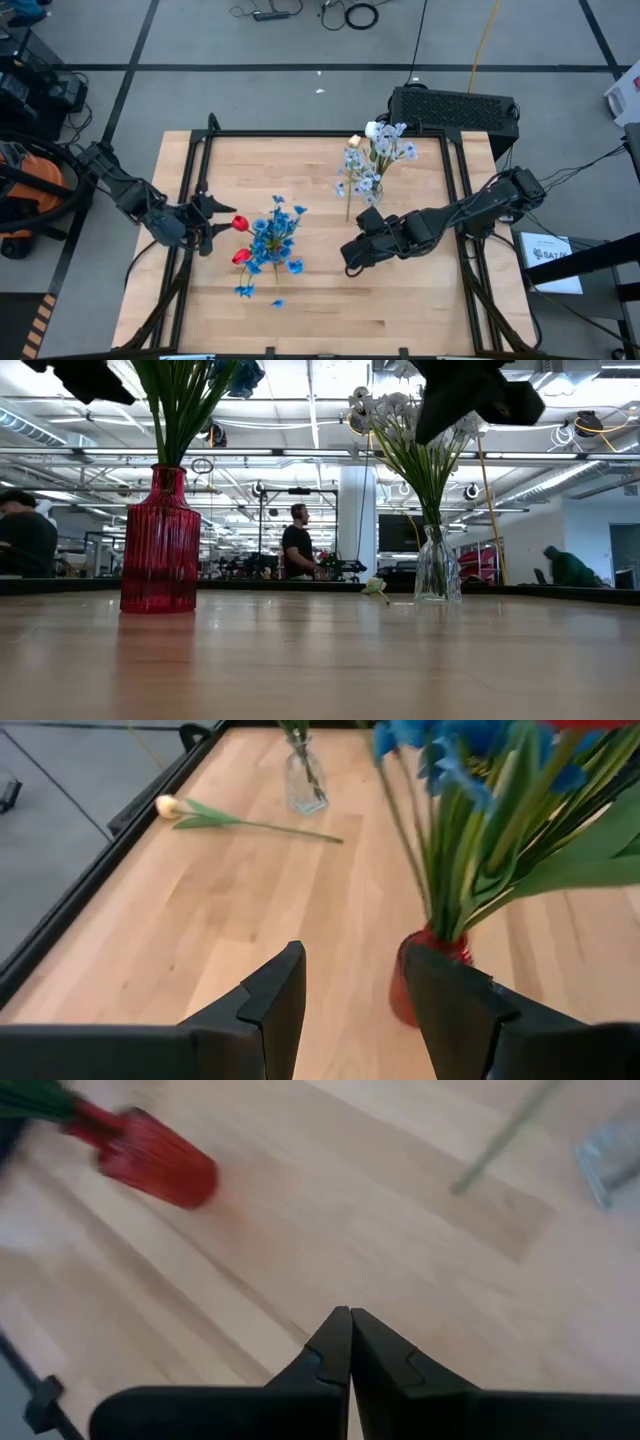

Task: Sort flowers into vase by color
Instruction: Put the pink tulip into the transparent vase

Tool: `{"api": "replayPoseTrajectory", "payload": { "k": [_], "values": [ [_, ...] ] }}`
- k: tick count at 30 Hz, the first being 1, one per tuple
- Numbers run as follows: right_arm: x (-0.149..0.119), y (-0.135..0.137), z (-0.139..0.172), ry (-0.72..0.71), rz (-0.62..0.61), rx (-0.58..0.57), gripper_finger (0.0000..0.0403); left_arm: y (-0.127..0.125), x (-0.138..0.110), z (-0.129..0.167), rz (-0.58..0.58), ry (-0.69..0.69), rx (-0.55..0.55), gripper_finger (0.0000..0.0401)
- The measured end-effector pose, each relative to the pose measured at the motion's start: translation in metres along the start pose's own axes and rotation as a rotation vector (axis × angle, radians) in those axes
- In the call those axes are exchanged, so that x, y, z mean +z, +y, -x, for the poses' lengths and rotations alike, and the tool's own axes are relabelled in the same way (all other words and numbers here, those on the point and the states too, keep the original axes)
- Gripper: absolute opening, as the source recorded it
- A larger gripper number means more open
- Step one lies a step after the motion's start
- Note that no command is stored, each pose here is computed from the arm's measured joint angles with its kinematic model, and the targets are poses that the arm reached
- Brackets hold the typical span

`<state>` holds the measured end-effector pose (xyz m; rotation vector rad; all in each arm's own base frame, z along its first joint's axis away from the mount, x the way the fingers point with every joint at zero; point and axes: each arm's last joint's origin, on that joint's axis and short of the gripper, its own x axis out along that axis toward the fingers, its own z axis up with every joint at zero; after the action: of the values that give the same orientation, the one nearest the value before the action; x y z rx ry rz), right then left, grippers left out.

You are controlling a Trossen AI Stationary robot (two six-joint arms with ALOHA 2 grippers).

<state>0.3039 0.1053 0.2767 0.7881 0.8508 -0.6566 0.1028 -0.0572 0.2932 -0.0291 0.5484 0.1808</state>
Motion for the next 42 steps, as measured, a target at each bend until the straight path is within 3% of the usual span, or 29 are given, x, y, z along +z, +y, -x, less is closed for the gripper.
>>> {"api": "replayPoseTrajectory", "payload": {
  "k": [9, 14, 17, 23, 29, 34, 42],
  "values": [
    [-0.004, -0.001, -0.019, -0.003, -0.037, -0.088, 0.0000, 0.033, -0.017, 0.020, 0.073, 0.044, 0.073, 0.0176],
    [-0.004, 0.006, -0.054, -0.022, -0.061, -0.107, 0.0000, 0.040, -0.018, 0.025, 0.089, 0.007, 0.095, 0.0176],
    [-0.007, 0.010, -0.079, -0.103, -0.080, -0.135, 0.0000, 0.042, -0.018, 0.027, 0.093, -0.004, 0.102, 0.0176],
    [-0.018, -0.002, -0.115, -0.237, -0.321, -0.294, 0.0000, 0.042, -0.018, 0.027, 0.094, -0.005, 0.102, 0.0176],
    [-0.022, -0.012, -0.138, -0.257, -0.429, -0.374, 0.0003, 0.043, -0.019, 0.027, 0.094, -0.005, 0.101, 0.0176],
    [-0.008, -0.011, -0.154, -0.268, -0.449, -0.332, 0.0031, 0.043, -0.019, 0.027, 0.094, -0.005, 0.101, 0.0176],
    [0.010, -0.020, -0.157, -0.282, -0.484, -0.369, 0.0101, 0.043, -0.020, 0.027, 0.086, 0.023, 0.076, 0.0176]
  ]
}}
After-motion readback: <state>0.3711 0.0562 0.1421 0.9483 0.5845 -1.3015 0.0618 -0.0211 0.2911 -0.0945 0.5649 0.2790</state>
